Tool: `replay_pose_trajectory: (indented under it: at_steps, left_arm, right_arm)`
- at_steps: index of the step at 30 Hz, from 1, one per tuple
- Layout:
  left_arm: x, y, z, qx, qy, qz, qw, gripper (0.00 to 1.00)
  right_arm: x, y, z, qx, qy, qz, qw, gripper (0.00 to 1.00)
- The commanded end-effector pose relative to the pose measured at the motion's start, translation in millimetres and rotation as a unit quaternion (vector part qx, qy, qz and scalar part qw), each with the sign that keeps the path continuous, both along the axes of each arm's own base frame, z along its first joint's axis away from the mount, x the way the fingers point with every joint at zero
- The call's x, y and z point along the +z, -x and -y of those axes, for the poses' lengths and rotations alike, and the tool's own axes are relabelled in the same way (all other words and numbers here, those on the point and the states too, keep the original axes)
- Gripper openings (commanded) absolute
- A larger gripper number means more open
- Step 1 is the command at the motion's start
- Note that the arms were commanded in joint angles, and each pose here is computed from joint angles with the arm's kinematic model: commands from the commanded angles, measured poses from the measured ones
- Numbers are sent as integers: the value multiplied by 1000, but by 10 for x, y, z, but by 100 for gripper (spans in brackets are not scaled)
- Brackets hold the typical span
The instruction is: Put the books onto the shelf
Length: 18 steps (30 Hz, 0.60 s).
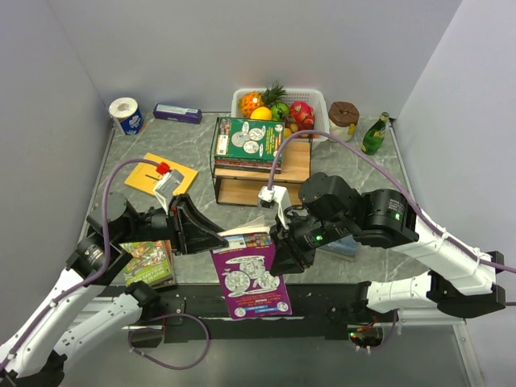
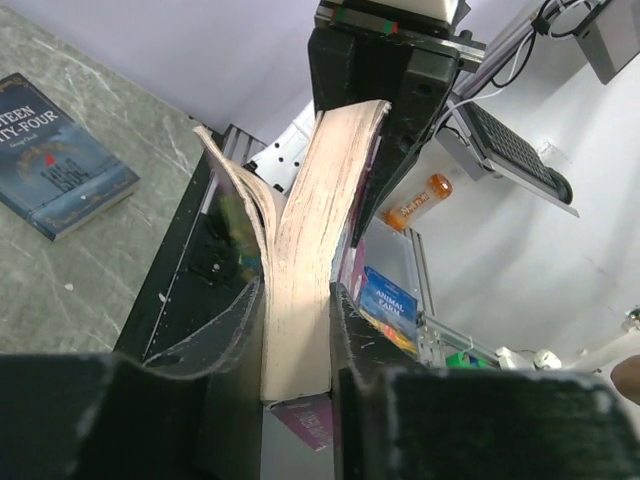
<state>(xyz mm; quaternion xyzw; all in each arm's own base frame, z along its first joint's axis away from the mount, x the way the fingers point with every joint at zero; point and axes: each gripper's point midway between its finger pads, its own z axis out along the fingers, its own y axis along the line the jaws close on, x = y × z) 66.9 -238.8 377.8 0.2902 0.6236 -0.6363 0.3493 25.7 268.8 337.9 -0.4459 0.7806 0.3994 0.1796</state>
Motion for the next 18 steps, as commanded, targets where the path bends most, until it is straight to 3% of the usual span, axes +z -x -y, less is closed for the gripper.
replay_pose_trajectory:
  at_steps: [1,3,4,7,8,11,12,15,16,18]
  left_arm:
    - [84,89,9,-36,7,27,999,1]
    - [155,-25,-6,9,13,31,999,1]
    - [192,-68,-14,25,18,31,999,1]
    - [376,-301,-61,104,46,31,993,1]
    - [428,-380,-74,127,52,28,990,1]
    - [616,-729,-130,216,85,8,973,1]
    - [734,-812,-165,239,105,10,965,1]
    - [971,-1147,-320,328,160,-26,931,1]
    - [1088,-1286,-448,372,193,-31,907,1]
    - [1161,-1402,-520,395,236,-54,887,1]
  right_arm:
    - [401,-56,-113,7,-72,31,997,0]
    - [438,-194,-100,-31,-69,52,996,5]
    - [462,-273,-80,-53,-71,65,994,35]
    - [586,-669,58,-177,-82,118,974,65]
    - [663,-755,166,-213,-94,132,964,70]
    - [876,-1083,470,-337,-129,170,917,95]
    - [942,-1191,576,-372,-140,188,898,99]
    - [1088,-1321,793,-429,-184,208,860,99]
    - [1251,-1313,874,-439,-225,208,844,99]
    - [1144,-1352,878,-449,-232,213,836,99]
